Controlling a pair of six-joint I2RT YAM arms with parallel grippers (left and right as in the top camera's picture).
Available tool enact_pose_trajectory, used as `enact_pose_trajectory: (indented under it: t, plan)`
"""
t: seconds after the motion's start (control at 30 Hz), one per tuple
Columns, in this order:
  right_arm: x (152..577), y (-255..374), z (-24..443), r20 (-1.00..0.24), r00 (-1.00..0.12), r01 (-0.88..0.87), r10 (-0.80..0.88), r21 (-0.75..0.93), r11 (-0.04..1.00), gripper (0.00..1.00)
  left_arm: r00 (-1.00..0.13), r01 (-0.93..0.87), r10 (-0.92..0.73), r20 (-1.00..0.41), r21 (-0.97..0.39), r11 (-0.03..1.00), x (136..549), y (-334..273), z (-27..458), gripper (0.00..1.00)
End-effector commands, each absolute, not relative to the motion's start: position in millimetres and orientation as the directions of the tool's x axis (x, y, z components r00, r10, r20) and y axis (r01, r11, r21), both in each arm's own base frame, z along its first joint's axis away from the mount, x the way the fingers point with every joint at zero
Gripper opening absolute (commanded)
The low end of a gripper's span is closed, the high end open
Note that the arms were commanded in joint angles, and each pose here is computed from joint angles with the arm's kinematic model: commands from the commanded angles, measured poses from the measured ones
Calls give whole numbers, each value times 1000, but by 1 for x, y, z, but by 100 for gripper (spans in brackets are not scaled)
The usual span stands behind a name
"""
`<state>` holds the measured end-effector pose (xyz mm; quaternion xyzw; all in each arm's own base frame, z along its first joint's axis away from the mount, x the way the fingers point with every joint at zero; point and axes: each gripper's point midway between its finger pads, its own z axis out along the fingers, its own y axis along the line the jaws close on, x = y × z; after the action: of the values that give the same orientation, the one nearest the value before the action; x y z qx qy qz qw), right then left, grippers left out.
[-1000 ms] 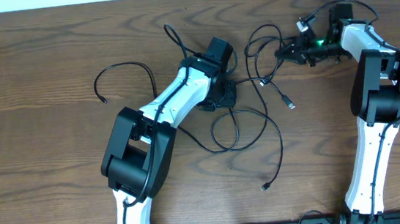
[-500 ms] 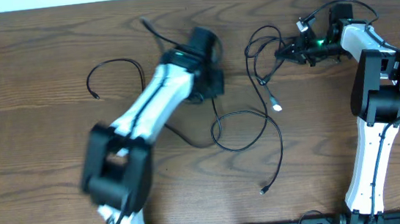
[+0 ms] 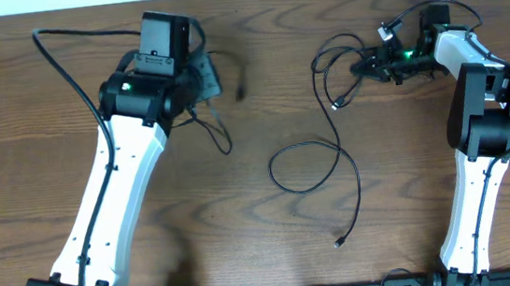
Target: Untangle cables
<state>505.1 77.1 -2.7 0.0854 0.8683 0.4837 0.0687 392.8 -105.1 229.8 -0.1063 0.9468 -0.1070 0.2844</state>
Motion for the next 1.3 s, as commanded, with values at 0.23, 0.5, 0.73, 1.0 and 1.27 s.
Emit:
enact_pose_trajectory:
  t: [0.23,0.5,0.73,1.0,1.27]
  plan:
    - [499,60,32,-141,-974,23,176,714,700,1,-839,-259,-293,-458,-136,956,388,-77,184,7]
    - [499,33,93,-285,-946,-19,155,526,850,1,-867,-267,-286,-409,-104,958,393,-78,159,8]
    - [527,-63,222,-581,-760,167,292,259,951,1,-884,-268,-282,-374,-90,959,394,-80,143,8]
    - [498,-189,355,-823,-477,468,307,57,882,1,-883,-267,-282,-376,-90,959,395,-80,143,8]
    - [456,-256,390,-858,-475,629,193,-178,757,1,-882,-267,-282,-378,-92,959,396,-81,143,8]
